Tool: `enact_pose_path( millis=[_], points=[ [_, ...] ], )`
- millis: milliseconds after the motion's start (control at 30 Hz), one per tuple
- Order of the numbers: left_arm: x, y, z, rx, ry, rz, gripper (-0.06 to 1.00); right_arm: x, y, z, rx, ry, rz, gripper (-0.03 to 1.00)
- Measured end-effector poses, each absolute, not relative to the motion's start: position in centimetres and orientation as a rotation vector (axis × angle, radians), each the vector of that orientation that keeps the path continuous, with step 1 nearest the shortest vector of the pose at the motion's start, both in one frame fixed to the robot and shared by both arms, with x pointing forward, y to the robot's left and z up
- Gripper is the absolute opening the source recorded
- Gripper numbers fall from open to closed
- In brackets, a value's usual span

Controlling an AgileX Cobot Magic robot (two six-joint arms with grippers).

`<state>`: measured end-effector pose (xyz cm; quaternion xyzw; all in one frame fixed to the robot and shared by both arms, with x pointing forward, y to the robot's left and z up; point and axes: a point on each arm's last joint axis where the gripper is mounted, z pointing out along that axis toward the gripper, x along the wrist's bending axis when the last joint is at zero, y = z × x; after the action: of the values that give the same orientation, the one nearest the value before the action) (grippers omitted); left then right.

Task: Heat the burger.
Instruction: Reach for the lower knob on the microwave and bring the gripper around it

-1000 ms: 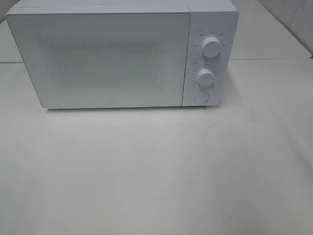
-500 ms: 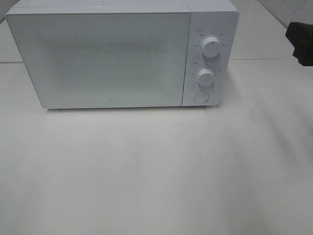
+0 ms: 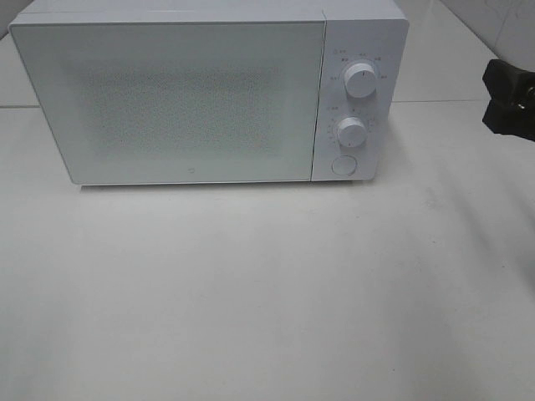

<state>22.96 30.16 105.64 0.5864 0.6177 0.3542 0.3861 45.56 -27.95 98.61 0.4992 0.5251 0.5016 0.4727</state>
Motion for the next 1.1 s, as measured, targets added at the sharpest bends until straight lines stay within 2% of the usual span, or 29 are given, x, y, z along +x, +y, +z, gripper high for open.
enact_pose_path(
  millis=[500,867,1100],
  points=[
    [23.0,30.2,105.6,1.493,1.573,0.902,0.99,45.1,-21.9,94.5,1.185,1.421,1.117,0.76],
    [23.0,30.2,105.6,1.493,1.573,0.902,0.99,43.4,-18.9,93.8,1.153,1.506,1.134,0.76],
    [23.0,30.2,105.6,1.493,1.573,0.902,0.99,43.0,-18.4,93.8,1.15,1.518,1.145,0.76]
  ],
)
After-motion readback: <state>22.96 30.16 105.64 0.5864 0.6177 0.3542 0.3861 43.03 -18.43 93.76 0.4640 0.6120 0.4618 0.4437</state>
